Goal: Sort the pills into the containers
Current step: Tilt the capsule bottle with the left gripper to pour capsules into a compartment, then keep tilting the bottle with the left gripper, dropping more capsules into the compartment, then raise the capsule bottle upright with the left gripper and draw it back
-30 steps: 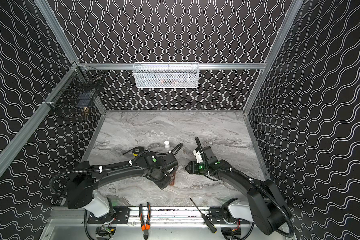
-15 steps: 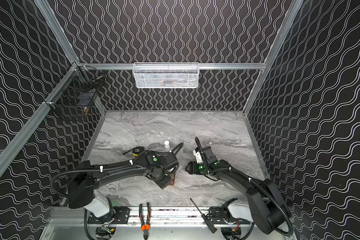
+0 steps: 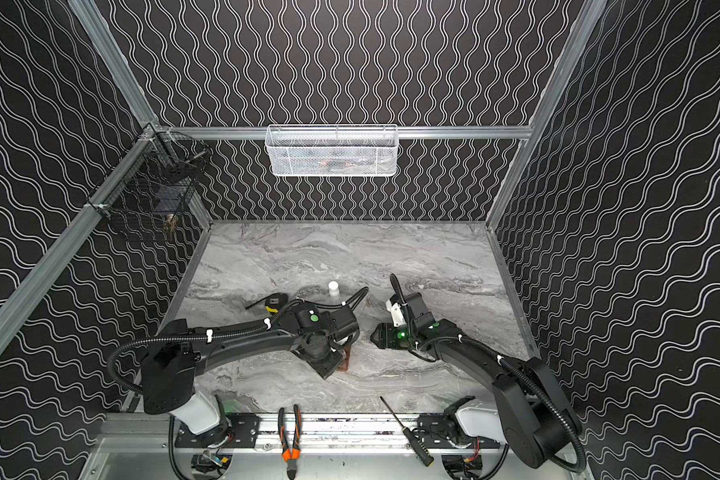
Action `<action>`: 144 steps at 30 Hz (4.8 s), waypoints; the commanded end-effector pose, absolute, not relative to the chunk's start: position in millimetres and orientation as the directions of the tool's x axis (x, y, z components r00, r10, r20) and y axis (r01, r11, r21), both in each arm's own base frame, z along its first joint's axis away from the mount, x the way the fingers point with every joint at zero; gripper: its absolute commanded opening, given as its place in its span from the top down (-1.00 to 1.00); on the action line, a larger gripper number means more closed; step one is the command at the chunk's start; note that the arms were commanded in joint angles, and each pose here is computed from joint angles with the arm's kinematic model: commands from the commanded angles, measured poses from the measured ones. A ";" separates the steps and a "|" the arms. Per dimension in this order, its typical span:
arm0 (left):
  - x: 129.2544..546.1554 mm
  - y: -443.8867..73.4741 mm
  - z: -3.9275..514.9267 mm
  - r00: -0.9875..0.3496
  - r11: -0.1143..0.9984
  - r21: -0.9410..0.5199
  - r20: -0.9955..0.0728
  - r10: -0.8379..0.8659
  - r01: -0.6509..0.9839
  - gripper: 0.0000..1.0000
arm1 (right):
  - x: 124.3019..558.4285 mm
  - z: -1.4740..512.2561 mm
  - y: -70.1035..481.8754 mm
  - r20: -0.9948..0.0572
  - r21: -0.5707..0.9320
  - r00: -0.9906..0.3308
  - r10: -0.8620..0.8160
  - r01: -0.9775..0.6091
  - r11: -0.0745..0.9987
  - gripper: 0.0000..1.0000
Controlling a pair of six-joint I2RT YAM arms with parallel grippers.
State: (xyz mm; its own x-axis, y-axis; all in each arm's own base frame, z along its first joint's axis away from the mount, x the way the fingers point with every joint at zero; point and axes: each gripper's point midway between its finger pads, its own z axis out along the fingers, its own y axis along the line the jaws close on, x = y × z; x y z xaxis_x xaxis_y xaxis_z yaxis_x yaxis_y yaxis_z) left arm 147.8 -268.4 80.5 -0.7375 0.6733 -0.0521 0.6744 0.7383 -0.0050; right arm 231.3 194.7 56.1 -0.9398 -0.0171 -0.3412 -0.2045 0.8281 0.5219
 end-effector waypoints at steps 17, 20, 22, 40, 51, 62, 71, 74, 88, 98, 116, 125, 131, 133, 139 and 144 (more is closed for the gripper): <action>148.1 -265.4 79.6 -0.737 0.738 0.010 -0.044 0.675 0.675 1.00 | 232.1 57.1 198.3 -0.347 0.536 -0.937 -0.021 -0.217 0.816 -0.35; 148.6 -264.5 79.1 -0.735 0.736 0.017 -0.039 0.677 0.677 1.00 | 232.0 57.2 197.2 -0.350 0.531 -0.936 -0.023 -0.218 0.819 -0.35; 149.8 -263.8 79.0 -0.733 0.734 0.027 -0.034 0.679 0.679 1.00 | 231.8 56.6 197.0 -0.349 0.530 -0.937 -0.023 -0.218 0.819 -0.35; 153.2 -265.2 82.2 -0.738 0.742 0.024 -0.083 0.670 0.670 1.00 | 231.2 54.0 196.8 -0.342 0.533 -0.940 -0.022 -0.213 0.819 -0.36; 152.7 -268.5 82.2 -0.733 0.740 0.019 -0.123 0.669 0.672 1.00 | 232.1 52.9 196.8 -0.337 0.529 -0.941 -0.024 -0.210 0.822 -0.36; 150.5 -268.9 76.8 -0.724 0.734 0.022 -0.145 0.674 0.679 1.00 | 233.1 52.7 194.6 -0.333 0.522 -0.943 -0.020 -0.203 0.828 -0.35; 152.5 -270.4 77.8 -0.720 0.735 0.020 -0.189 0.668 0.678 1.00 | 234.3 53.7 192.9 -0.333 0.512 -0.943 -0.021 -0.199 0.836 -0.35; 152.5 -269.2 76.3 -0.720 0.736 0.022 -0.192 0.667 0.677 1.00 | 235.0 54.2 191.4 -0.334 0.503 -0.942 -0.021 -0.198 0.841 -0.35; 151.2 -270.0 76.6 -0.705 0.731 0.015 -0.251 0.663 0.682 1.00 | 234.7 55.1 193.6 -0.321 0.516 -0.947 -0.014 -0.187 0.836 -0.35; 151.5 -267.4 72.7 -0.691 0.730 0.028 -0.302 0.657 0.683 1.00 | 235.2 57.5 196.1 -0.317 0.535 -0.948 -0.002 -0.181 0.826 -0.34; 152.8 -269.4 76.8 -0.633 0.730 0.009 -0.490 0.599 0.684 1.00 | 236.2 66.3 196.6 -0.312 0.533 -0.950 -0.006 -0.181 0.826 -0.34; 150.3 -269.0 79.5 -0.614 0.728 -0.036 -0.567 0.549 0.685 1.00 | 238.0 79.6 192.7 -0.324 0.516 -0.946 0.002 -0.175 0.838 -0.34; 146.1 -263.4 86.8 -0.578 0.722 -0.048 -0.637 0.510 0.690 1.00 | 236.7 89.1 192.0 -0.325 0.524 -0.946 0.016 -0.166 0.835 -0.34; 146.1 -260.6 90.3 -0.563 0.721 -0.050 -0.663 0.494 0.691 1.00 | 236.5 92.7 191.2 -0.328 0.522 -0.944 0.018 -0.166 0.837 -0.34; 151.3 -256.2 112.2 -0.482 0.716 -0.037 -0.763 0.431 0.697 1.00 | 239.5 111.4 186.8 -0.356 0.506 -0.934 0.033 -0.163 0.847 -0.34; 160.6 -254.2 142.3 -0.369 0.710 0.002 -0.853 0.369 0.704 1.00 | 244.0 131.0 182.2 -0.393 0.488 -0.918 0.049 -0.164 0.857 -0.33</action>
